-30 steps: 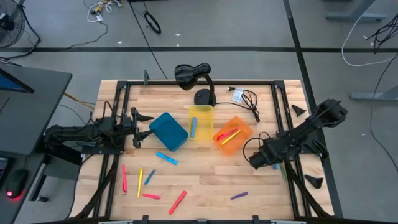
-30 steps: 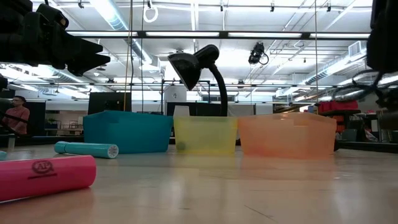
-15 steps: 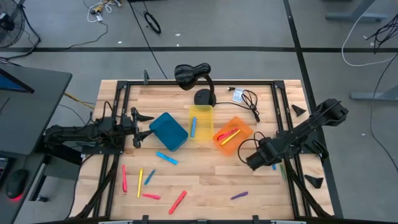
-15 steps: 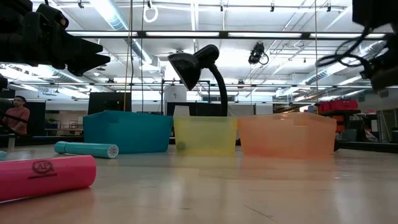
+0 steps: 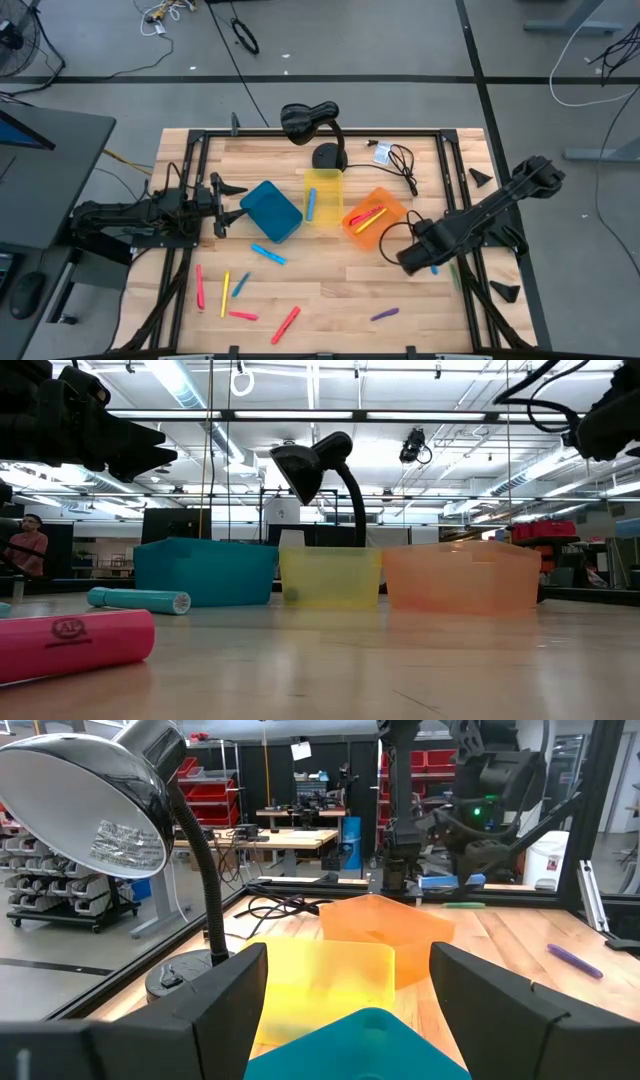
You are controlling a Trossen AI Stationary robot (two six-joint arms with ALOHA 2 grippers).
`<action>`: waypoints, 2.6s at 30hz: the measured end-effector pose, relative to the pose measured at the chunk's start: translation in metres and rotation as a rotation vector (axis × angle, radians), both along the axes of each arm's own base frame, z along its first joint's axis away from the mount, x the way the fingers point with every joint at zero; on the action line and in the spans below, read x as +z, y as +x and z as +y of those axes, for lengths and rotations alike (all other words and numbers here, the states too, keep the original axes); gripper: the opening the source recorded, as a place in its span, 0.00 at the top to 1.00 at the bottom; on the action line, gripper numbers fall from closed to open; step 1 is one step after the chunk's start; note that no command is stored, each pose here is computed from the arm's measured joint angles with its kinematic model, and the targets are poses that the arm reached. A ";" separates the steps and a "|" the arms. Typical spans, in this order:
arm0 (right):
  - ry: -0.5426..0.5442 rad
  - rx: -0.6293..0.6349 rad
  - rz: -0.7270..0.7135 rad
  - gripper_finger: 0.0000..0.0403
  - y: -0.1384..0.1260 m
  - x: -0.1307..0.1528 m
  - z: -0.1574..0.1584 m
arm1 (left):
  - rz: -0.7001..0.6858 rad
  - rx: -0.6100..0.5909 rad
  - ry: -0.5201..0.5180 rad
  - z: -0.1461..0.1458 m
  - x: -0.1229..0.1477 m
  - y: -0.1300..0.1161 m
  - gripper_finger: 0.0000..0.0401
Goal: Pick & Place Markers
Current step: Put the right blue highlighter pen into the yellow bin
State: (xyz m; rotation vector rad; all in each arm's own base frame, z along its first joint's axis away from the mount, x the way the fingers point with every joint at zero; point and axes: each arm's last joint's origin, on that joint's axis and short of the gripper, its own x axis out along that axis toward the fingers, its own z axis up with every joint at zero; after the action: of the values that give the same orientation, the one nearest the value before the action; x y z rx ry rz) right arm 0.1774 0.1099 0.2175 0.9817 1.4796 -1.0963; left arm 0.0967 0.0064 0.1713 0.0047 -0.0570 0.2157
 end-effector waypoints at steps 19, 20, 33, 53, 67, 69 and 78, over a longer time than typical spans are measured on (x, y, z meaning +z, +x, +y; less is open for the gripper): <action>-0.040 -0.209 -0.063 0.88 0.053 0.014 -0.020 | 0.000 0.000 0.000 0.000 0.000 0.000 0.29; -0.039 -0.222 -0.066 0.88 0.059 0.015 -0.022 | 0.000 0.000 0.000 0.000 0.000 0.000 0.29; -0.065 -0.306 -0.151 0.88 0.126 0.029 -0.045 | 0.000 0.000 0.000 0.000 0.000 0.000 0.29; -0.108 -0.309 -0.272 0.88 0.194 0.038 -0.096 | 0.000 0.000 0.000 0.000 0.000 0.000 0.29; -0.125 -0.277 -0.339 0.88 0.241 0.030 -0.138 | 0.000 0.000 0.000 0.000 0.000 0.000 0.29; -0.134 -0.278 -0.345 0.88 0.245 0.029 -0.142 | 0.000 0.000 0.000 0.000 0.000 0.000 0.29; -0.148 -0.267 -0.373 0.88 0.265 0.021 -0.159 | 0.000 0.000 0.000 0.000 0.000 0.000 0.29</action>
State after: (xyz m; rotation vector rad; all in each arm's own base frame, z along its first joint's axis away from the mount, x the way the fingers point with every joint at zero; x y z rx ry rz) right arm 0.4429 -0.0495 0.2381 1.2266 0.9733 -1.1195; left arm 0.0967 0.0064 0.1712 0.0047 -0.0572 0.2158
